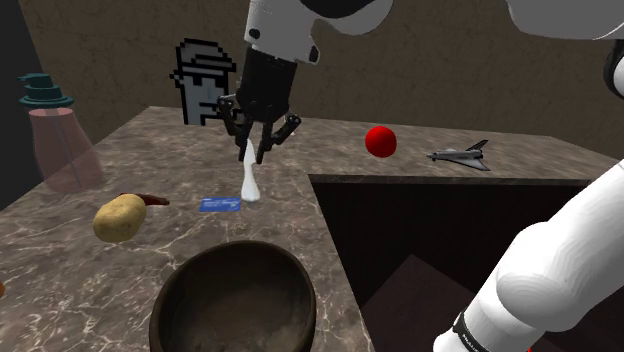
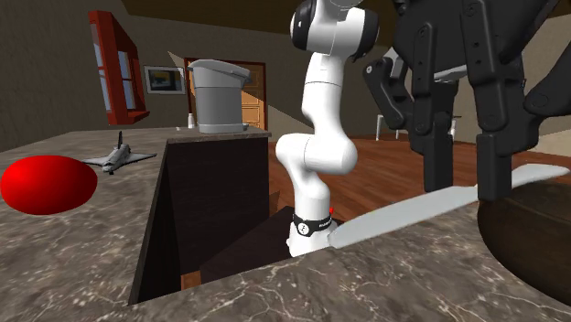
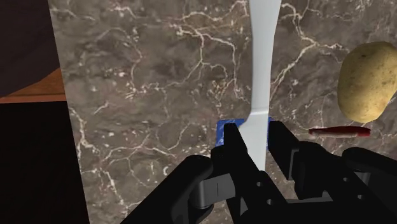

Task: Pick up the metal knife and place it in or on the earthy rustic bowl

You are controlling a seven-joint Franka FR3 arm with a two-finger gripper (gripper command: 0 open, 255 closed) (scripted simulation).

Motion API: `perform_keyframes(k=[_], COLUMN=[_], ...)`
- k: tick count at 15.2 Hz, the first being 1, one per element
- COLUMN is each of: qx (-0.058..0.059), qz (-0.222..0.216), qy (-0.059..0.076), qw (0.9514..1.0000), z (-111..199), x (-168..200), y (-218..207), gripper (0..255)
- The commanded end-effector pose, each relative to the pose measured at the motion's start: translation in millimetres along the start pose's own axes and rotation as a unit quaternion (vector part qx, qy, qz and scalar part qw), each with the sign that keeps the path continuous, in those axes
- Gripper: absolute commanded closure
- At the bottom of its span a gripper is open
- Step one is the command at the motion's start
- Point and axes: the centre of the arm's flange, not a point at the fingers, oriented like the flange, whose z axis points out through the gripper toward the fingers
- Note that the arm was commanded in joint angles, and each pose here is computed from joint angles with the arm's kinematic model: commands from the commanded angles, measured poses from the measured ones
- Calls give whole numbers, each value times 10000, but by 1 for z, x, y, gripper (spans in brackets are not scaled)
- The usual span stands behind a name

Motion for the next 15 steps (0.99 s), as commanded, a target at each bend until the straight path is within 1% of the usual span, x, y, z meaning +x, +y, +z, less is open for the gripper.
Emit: perform_keyframes(k=[1, 4, 15], qx=[-2, -2, -2], qz=[1, 1, 1], qy=[0, 0, 0], qw=[10000, 10000, 10000], z=[-12, -26, -33], x=[1, 1, -144], y=[-2, -4, -16], gripper=[255, 255, 255])
